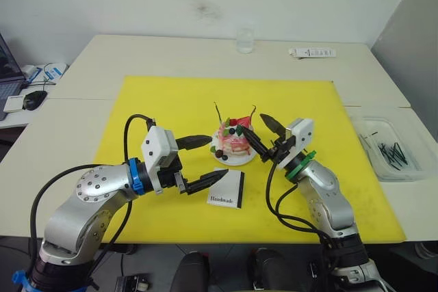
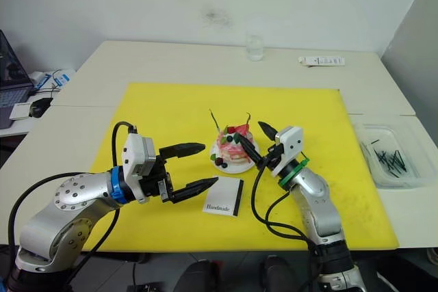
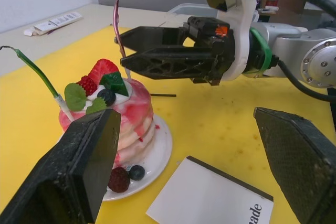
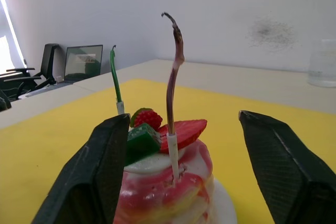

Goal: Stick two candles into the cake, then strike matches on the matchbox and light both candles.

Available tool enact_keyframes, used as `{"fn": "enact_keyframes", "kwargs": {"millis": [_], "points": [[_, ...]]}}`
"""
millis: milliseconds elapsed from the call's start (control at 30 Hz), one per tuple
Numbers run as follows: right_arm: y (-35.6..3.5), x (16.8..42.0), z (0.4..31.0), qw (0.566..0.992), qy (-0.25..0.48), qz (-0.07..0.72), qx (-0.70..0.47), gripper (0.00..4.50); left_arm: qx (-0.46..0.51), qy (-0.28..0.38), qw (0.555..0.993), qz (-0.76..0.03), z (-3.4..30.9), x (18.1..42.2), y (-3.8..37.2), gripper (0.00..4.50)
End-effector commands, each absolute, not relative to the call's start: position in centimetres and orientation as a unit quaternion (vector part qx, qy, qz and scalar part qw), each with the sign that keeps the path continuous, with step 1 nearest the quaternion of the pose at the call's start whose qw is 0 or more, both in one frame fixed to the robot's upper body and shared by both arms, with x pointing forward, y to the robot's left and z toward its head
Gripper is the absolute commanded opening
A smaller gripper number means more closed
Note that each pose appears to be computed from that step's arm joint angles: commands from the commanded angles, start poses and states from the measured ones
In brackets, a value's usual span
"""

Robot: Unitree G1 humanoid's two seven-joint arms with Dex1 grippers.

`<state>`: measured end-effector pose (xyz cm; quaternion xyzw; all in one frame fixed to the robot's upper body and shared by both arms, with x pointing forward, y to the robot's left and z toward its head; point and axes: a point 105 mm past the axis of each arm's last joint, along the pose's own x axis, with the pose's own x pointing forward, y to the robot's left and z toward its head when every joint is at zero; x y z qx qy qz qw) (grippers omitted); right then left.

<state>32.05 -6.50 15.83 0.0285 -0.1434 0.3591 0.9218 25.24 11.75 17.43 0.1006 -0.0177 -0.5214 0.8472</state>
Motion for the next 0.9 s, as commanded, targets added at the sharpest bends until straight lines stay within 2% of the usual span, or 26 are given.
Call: {"fn": "enact_keyframes", "kwargs": {"millis": [33, 167, 300, 433, 567, 633, 767, 900], "points": [[-7.6, 31.1, 18.5, 0.915, -0.181, 0.359, 0.014, 3.30, 0.103, -0.021, 0.851, -0.515, 17.9, 25.3, 11.9, 4.50], [-9.1, 29.4, 19.5, 0.907, -0.173, 0.383, -0.036, 3.30, 0.076, 0.042, 0.858, -0.507, 17.8, 25.7, 13.6, 4.50], [-10.6, 27.9, 18.8, 0.898, -0.111, 0.413, -0.103, 3.30, 0.007, 0.145, 0.847, -0.511, 17.7, 25.6, 15.2, 4.50], [-11.0, 26.3, 17.6, 0.866, -0.056, 0.467, -0.171, 3.30, -0.071, 0.235, 0.799, -0.549, 17.9, 24.4, 14.8, 4.50], [-11.0, 25.7, 16.5, 0.844, -0.005, 0.504, -0.186, 2.40, -0.122, 0.316, 0.769, -0.541, 17.0, 24.1, 14.4, 4.50], [-10.7, 25.4, 15.6, 0.829, 0.022, 0.525, -0.195, 1.65, -0.137, 0.351, 0.764, -0.525, 15.9, 24.3, 14.4, 4.50], [-9.9, 25.2, 14.6, 0.816, 0.046, 0.540, -0.200, 0.13, -0.151, 0.373, 0.772, -0.492, 14.9, 25.2, 14.7, 4.50], [-9.5, 25.3, 13.6, 0.807, 0.057, 0.546, -0.219, 0.05, -0.157, 0.394, 0.772, -0.473, 13.5, 25.2, 14.6, 4.50]]}}
